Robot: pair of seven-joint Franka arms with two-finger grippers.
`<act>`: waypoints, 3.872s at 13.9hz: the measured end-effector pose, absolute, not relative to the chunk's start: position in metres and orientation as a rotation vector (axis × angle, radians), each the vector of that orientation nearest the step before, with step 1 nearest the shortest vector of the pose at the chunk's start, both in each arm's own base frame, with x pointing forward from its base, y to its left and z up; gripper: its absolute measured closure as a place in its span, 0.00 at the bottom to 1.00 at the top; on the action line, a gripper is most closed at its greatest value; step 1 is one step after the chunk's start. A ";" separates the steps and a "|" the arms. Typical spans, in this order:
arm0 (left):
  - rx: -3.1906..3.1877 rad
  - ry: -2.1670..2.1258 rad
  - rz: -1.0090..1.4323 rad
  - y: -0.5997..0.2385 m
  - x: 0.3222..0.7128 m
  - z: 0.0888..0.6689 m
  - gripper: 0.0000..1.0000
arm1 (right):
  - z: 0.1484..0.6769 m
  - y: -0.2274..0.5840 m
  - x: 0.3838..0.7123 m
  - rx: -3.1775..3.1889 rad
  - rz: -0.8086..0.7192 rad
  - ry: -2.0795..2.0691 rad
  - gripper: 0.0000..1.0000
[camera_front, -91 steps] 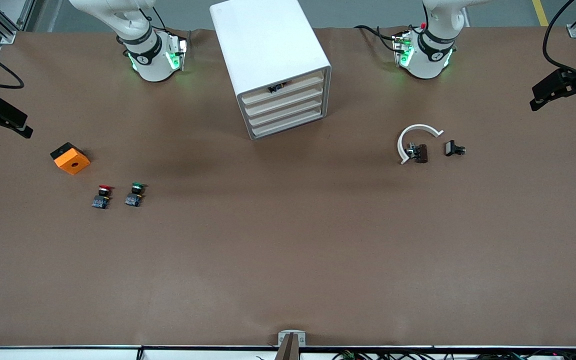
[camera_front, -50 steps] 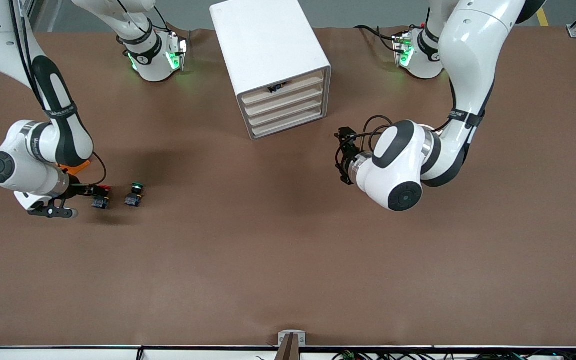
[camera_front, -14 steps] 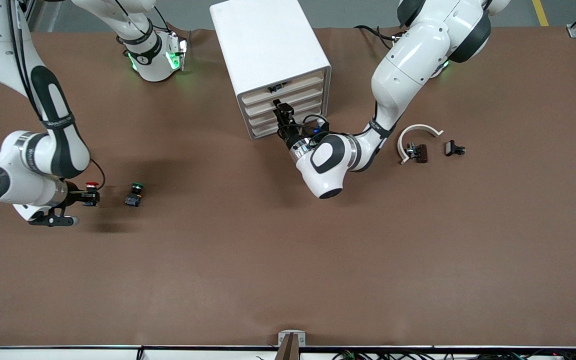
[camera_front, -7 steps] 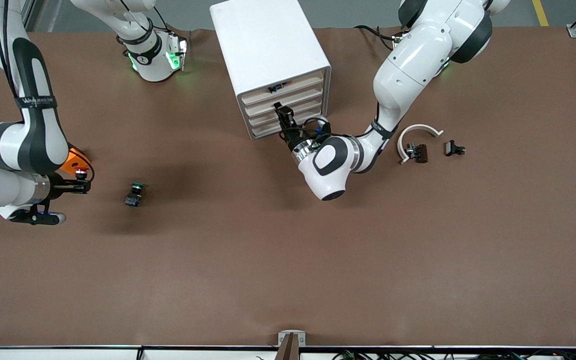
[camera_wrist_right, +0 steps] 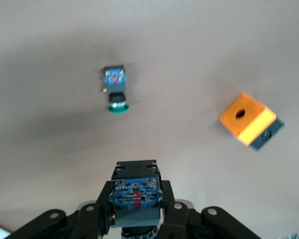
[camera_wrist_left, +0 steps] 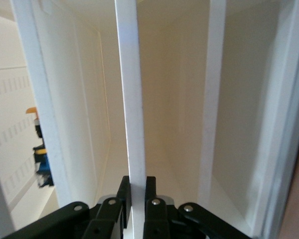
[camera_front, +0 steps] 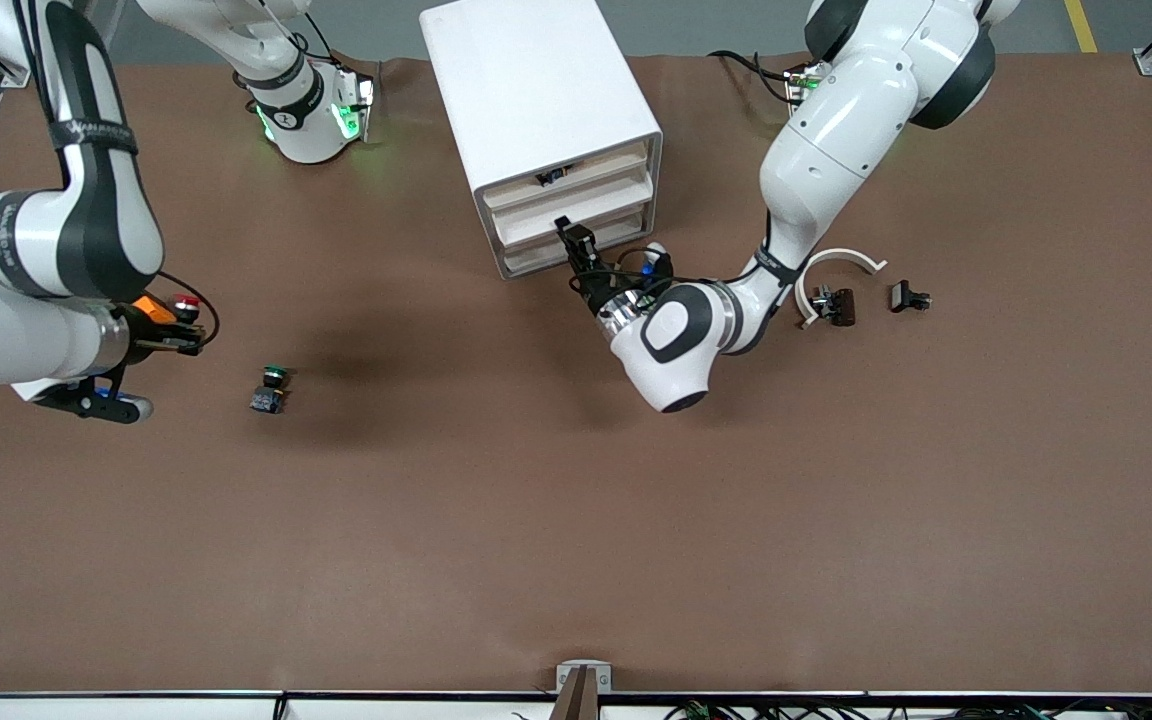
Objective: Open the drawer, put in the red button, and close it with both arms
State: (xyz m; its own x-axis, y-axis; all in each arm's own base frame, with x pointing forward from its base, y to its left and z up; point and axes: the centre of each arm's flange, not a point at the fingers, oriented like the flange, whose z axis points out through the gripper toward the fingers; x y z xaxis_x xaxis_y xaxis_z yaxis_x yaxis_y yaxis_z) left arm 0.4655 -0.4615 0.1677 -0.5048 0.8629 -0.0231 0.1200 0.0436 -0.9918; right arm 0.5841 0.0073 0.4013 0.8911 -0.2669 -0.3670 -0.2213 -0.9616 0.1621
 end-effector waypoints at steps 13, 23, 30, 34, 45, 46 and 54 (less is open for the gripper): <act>-0.989 -1.841 1.547 -0.417 0.529 0.180 0.85 | 0.487 0.323 0.479 2.681 -0.370 -0.927 0.59; -1.053 -1.886 1.582 -0.414 0.551 0.197 0.35 | 0.448 0.452 0.458 2.632 -0.352 -1.385 0.59; -1.230 -2.042 1.634 -0.311 0.636 0.249 0.00 | 0.414 0.488 0.454 2.576 -0.323 -1.589 0.59; -1.443 -2.104 1.394 -0.249 0.651 0.302 0.00 | 0.384 0.524 0.431 2.560 -0.313 -1.621 0.59; -1.915 -1.985 1.128 -0.228 0.640 0.391 0.00 | 0.335 0.546 0.414 2.526 -0.301 -1.573 0.54; -1.967 -1.960 1.130 -0.231 0.639 0.397 0.00 | 0.335 0.546 0.414 2.527 -0.301 -1.572 0.45; -2.245 -1.860 1.110 -0.218 0.637 0.444 0.00 | 0.417 0.538 0.439 2.624 -0.283 -1.670 0.00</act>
